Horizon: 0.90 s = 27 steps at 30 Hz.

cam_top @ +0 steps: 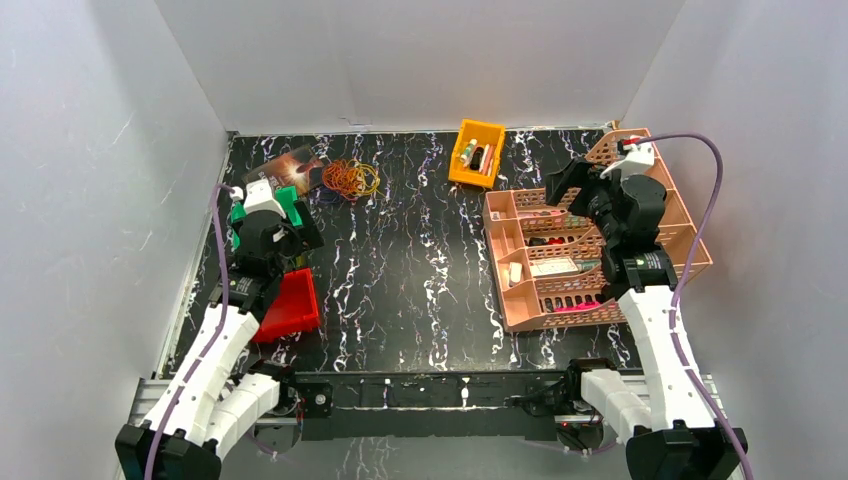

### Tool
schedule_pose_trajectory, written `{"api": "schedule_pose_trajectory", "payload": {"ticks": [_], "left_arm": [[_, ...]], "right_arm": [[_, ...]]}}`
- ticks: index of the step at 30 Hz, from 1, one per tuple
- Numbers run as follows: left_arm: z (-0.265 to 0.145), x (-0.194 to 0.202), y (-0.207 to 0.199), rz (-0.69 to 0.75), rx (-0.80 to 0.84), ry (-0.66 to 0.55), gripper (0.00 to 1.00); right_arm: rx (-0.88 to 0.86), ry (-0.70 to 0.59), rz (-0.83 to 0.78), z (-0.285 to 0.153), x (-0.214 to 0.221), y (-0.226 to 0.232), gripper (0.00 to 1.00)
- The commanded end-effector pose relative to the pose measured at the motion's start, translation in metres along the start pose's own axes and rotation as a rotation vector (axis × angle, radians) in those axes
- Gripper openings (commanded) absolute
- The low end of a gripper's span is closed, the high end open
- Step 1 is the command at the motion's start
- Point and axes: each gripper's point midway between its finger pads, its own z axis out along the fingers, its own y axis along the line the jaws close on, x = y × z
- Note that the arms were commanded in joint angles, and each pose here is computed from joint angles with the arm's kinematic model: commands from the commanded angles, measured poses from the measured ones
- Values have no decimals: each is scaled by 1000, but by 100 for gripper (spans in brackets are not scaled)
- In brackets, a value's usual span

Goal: Untangle the cables

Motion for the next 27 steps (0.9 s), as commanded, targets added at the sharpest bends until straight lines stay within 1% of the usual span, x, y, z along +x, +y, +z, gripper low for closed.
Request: {"api": "schedule_pose_trajectory", "payload": {"ticks": [1,8,15,20,23,27], "left_arm": [[-5,-11,-5,10,49,14,98],[-5,-15,-4,-4,71,19,98],[-2,-20,1,-38,64,11,98],[-2,-19,-9,-40,129,19,98],[-2,-20,-9,-37,127,18,98],[-1,-19,-3,-35,98,22,98]], "right_arm": [[-107,-23,3,-5,-24,23,98],[-135,-29,12,-9,-29,28,98],[-135,-58,88,-12,-34,31,98],[-108,-22,161,-4,-25,27,98],[-131,21,164,0,-20,31,98],[-196,106,128,6,-14,42,98]]}}
